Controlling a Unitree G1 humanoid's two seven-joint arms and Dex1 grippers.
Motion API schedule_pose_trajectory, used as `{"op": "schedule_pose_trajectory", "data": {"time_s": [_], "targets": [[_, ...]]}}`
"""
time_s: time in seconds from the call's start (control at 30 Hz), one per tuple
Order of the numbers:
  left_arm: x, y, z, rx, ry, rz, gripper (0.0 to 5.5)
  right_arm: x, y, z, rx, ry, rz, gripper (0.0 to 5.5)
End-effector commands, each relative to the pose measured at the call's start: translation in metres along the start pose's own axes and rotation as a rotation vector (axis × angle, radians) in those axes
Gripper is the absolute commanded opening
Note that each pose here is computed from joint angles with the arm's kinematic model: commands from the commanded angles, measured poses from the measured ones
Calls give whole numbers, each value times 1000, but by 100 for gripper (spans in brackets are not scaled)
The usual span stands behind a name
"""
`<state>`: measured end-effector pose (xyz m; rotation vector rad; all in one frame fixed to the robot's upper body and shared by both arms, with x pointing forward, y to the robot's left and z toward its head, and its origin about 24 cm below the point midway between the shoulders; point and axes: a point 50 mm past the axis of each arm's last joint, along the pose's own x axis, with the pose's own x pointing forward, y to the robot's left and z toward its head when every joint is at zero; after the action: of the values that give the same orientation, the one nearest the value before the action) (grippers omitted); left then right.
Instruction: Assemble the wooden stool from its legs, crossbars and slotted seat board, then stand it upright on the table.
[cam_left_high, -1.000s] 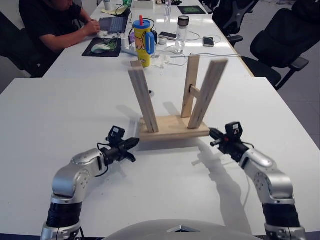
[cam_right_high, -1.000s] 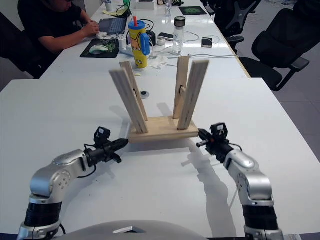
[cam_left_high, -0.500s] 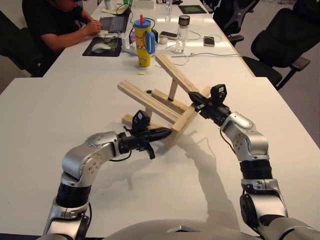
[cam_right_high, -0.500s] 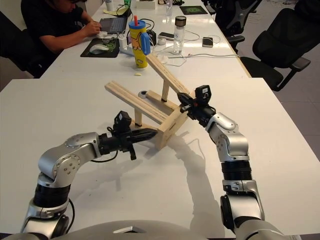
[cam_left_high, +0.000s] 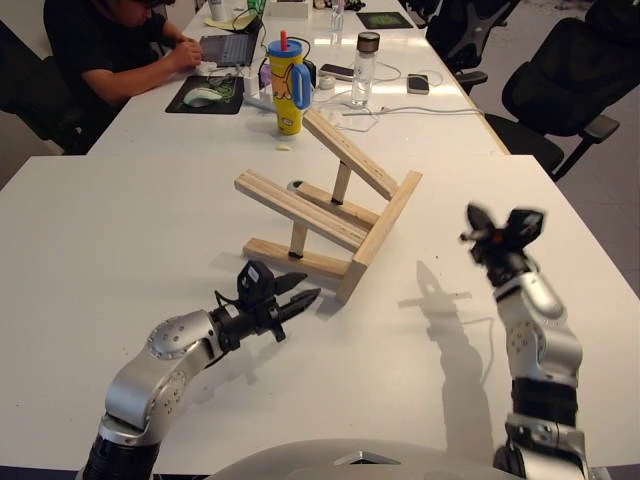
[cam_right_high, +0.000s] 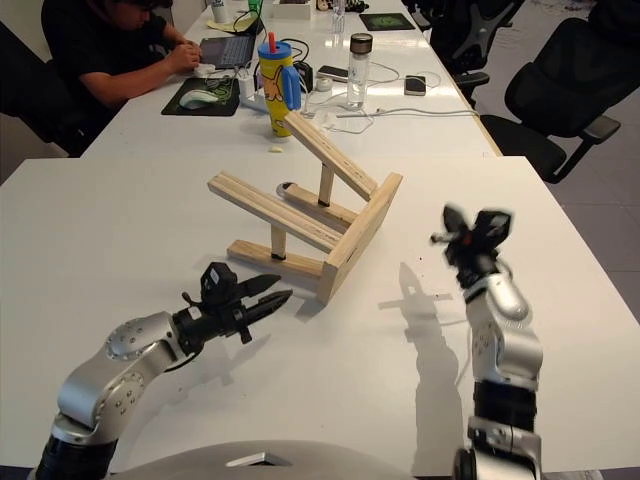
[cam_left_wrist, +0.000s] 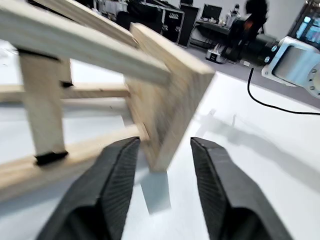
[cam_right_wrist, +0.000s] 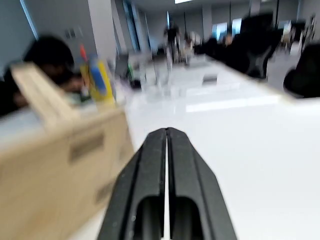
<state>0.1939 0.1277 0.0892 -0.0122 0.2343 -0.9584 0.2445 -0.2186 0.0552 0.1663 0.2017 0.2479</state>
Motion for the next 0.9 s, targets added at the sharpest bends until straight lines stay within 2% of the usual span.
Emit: {"op": "schedule_pose_trajectory", "data": {"time_s": [0.03, 0.23, 0.43, 0.57, 0.83, 0.9], "targets": [[8, 5, 5, 66, -19, 44, 267, 7, 53, -22, 5, 156, 282, 0], [20, 4, -6, 156, 42, 23, 270, 35, 91, -2, -4, 81, 435, 0], [27, 24, -8, 204, 37, 150, 270, 28, 70, -14, -32, 153, 378, 0], [18, 31, -6, 246, 3, 202, 270, 21, 56, -26, -40, 206, 353, 0], [33, 29, -8, 247, -16, 144, 378, 23, 49, -30, -18, 209, 323, 0], [38, 33, -8, 238, -18, 166, 382, 25, 49, -29, -15, 209, 333, 0]]}}
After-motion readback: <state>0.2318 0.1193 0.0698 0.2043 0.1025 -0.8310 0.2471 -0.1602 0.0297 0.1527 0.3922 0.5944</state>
